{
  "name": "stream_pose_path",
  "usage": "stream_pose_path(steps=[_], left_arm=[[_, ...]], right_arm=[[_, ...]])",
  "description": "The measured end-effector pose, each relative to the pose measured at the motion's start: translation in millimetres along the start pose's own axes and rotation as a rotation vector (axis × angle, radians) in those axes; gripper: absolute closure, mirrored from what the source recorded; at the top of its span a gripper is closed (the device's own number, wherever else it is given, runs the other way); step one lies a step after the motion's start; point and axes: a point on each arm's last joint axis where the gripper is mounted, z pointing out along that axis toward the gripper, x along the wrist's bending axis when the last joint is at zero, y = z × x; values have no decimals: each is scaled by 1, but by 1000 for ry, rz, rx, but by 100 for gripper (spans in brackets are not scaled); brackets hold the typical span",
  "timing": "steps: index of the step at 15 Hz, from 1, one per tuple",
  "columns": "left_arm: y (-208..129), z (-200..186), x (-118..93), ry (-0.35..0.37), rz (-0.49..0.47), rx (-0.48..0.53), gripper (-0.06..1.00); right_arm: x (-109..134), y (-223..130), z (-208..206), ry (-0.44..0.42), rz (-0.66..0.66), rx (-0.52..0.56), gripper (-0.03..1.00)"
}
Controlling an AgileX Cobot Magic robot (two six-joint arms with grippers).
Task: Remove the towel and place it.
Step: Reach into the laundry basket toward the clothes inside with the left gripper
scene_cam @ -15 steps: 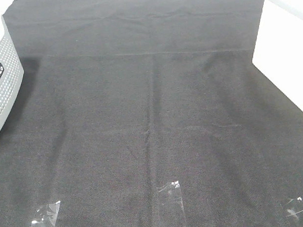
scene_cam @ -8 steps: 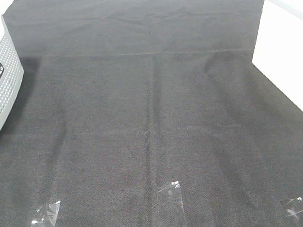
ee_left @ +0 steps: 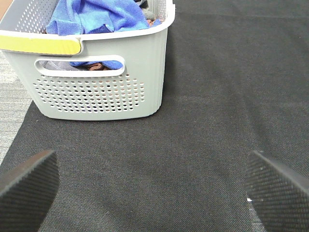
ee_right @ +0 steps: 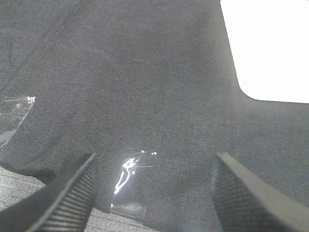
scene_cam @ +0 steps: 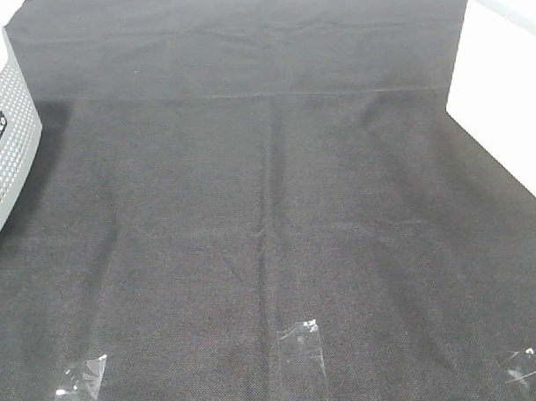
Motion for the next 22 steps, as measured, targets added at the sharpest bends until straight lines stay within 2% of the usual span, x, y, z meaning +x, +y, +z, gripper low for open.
stream_pose_path(steps=[18, 22], left_arm=[[0, 0, 0, 0, 1, 0, -5], [0, 0, 0, 0, 37, 0, -5]], right_arm=[[0, 0, 0, 0, 0, 0, 31], [0, 0, 0, 0, 0, 0, 31]])
